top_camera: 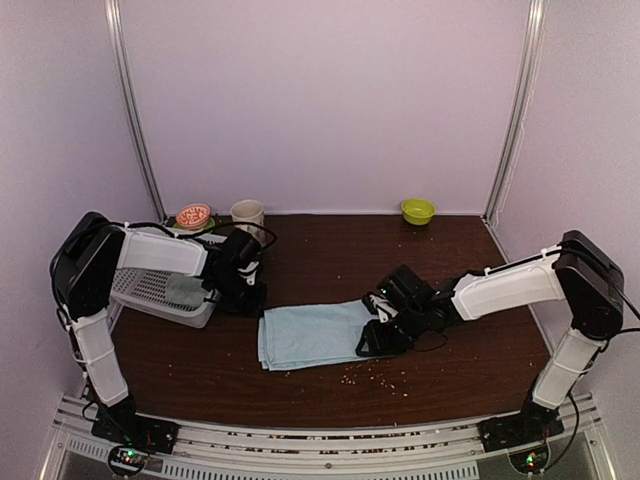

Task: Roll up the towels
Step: Smooth out the towel at the center of the board.

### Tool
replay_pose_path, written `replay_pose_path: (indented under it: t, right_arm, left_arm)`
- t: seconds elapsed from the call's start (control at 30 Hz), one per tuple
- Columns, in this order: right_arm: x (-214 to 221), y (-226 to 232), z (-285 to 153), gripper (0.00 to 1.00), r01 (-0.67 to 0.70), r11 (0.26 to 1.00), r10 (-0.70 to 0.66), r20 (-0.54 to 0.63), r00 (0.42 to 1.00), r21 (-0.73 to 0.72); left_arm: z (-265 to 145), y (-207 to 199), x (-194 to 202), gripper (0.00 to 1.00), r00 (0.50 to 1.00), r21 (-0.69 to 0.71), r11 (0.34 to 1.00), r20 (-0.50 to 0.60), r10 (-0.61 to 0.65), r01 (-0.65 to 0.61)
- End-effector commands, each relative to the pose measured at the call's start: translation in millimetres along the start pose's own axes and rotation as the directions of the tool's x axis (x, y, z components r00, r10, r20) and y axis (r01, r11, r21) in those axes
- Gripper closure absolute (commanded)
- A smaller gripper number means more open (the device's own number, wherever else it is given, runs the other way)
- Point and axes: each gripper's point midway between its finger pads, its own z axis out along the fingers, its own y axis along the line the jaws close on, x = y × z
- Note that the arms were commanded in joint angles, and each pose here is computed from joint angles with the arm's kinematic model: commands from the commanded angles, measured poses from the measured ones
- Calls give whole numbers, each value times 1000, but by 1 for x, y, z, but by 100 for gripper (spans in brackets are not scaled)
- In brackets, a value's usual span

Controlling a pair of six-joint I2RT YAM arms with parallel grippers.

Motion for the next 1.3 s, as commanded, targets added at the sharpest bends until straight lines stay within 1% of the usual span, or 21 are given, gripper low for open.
replay_pose_path:
  t: [0.0,0.07,0.13,0.2,0.27,0.33,0.4,0.47,0.53,0.6,0.63,0.7,0.77,0.83,0.97,1.13,1.27]
  right_arm:
    - [14,-7,4,61,-17,1000,18,-37,999,21]
    - [10,-4,-3,60,-3,999,4,-29,1000,32]
    - [-6,8,-17,57,25,999,-25,14,1000,22]
    - [-24,18,-32,55,48,999,-49,57,997,20]
    - [-43,25,-45,54,55,998,-57,101,993,21]
    - [-64,27,-56,54,51,998,-54,149,987,21]
    - [-83,26,-64,54,32,999,-35,190,981,18]
    - [-101,21,-70,54,3,1000,-7,230,973,14]
    - [-116,16,-73,54,-24,1000,22,263,965,5]
    - [-128,9,-71,55,-55,998,54,282,958,-5]
    - [-132,5,-68,56,-70,997,70,282,957,-12]
    - [-138,-1,-59,59,-94,995,97,270,958,-27]
    - [-139,-9,-47,64,-122,992,125,245,961,-26]
    - [-137,-17,-32,67,-149,989,150,210,966,-21]
    - [-135,-35,-13,72,-213,977,208,165,964,13]
    - [-131,-71,5,78,-308,944,294,116,949,118]
    - [-131,-94,9,81,-372,914,358,113,927,163]
  left_arm:
    - [16,5,15,100,999,-6,1000,-43,8,-8]
    - [4,4,9,100,1000,-13,1000,-16,20,-21]
    - [-16,-1,2,100,999,-9,999,19,35,-35]
    - [-39,-10,-4,93,998,20,999,50,48,-49]
    - [-63,-22,-8,83,994,52,996,85,62,-67]
    - [-84,-36,-11,77,989,79,993,119,82,-92]
    - [-99,-51,-11,73,984,105,987,145,103,-119]
    - [-105,-70,-9,72,981,145,979,154,120,-142]
    - [-99,-86,-6,73,979,176,970,143,146,-170]
    - [-85,-97,-4,76,980,198,963,120,161,-183]
    - [-77,-101,-3,78,980,212,960,110,165,-185]
    - [-60,-103,-2,86,983,218,959,80,167,-181]
    - [-46,-105,1,91,983,231,955,53,176,-184]
    - [-36,-103,6,95,983,231,956,28,180,-181]
    - [-16,-87,26,99,984,210,963,-24,177,-168]
    - [10,-61,52,100,982,148,978,-95,164,-149]
    - [23,-46,73,100,979,132,983,-141,149,-131]
